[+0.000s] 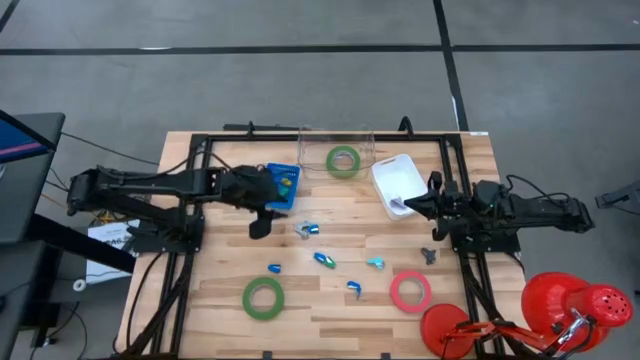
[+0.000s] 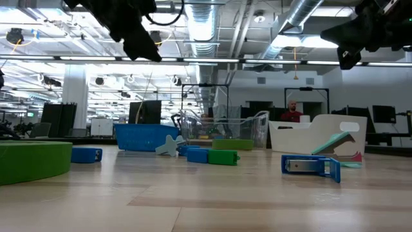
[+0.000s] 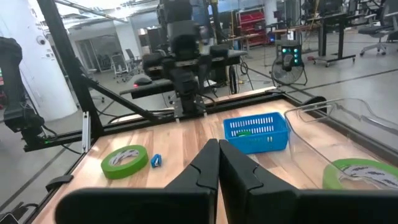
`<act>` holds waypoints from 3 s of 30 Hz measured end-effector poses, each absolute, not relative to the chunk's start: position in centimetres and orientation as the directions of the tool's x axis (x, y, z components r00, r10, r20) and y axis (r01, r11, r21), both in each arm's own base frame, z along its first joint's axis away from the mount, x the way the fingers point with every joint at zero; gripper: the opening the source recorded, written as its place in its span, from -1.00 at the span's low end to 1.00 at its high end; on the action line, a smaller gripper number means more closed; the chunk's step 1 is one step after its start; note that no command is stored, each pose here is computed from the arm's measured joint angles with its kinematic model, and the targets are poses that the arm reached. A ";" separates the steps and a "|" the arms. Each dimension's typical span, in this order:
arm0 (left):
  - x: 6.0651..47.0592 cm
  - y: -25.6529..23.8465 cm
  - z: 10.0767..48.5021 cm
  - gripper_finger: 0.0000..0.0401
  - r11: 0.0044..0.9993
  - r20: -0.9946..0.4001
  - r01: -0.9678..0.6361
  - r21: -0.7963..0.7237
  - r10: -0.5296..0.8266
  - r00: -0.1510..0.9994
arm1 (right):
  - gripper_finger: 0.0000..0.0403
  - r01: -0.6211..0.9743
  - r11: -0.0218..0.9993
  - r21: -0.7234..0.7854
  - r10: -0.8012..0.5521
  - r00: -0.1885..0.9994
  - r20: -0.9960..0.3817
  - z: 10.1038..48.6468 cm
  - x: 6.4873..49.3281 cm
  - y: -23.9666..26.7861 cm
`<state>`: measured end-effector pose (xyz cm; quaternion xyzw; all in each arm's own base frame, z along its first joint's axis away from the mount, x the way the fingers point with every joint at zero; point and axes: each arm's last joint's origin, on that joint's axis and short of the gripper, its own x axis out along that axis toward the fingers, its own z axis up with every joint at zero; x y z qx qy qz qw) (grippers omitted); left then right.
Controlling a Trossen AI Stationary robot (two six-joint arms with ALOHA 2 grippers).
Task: Pick and place Stapler, Stapler remover, tape
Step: Put the middle left blue stapler into the blue bin
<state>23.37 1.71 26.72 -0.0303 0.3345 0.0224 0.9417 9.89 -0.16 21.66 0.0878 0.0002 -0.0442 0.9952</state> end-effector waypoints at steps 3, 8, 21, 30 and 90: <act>23.4 0.3 26.7 -0.07 0.998 -0.631 0.012 -0.056 -0.045 0.774 | -1.00 0.090 0.976 0.196 -0.089 0.996 -0.016 21.6 9.9 -0.2; 23.3 -1.8 26.7 -0.07 0.993 -0.632 0.100 -0.060 -0.116 0.767 | -1.00 0.091 0.969 0.230 -0.089 0.996 -0.016 21.6 9.9 -0.2; 22.0 -5.8 26.0 -0.03 0.969 -0.713 0.225 -0.099 -0.227 0.664 | -1.00 0.093 0.968 0.233 -0.091 0.996 -0.017 21.6 9.9 -0.2; 21.1 -6.0 25.3 0.27 0.977 -0.809 0.163 -0.140 -0.208 0.551 | -1.00 0.094 0.968 0.233 -0.093 0.996 -0.017 21.6 9.9 -0.2; 24.4 -8.5 15.6 0.19 0.983 -0.929 0.181 -0.022 -0.087 0.360 | -1.00 0.116 0.947 0.299 -0.093 0.991 -0.092 20.8 9.9 -0.2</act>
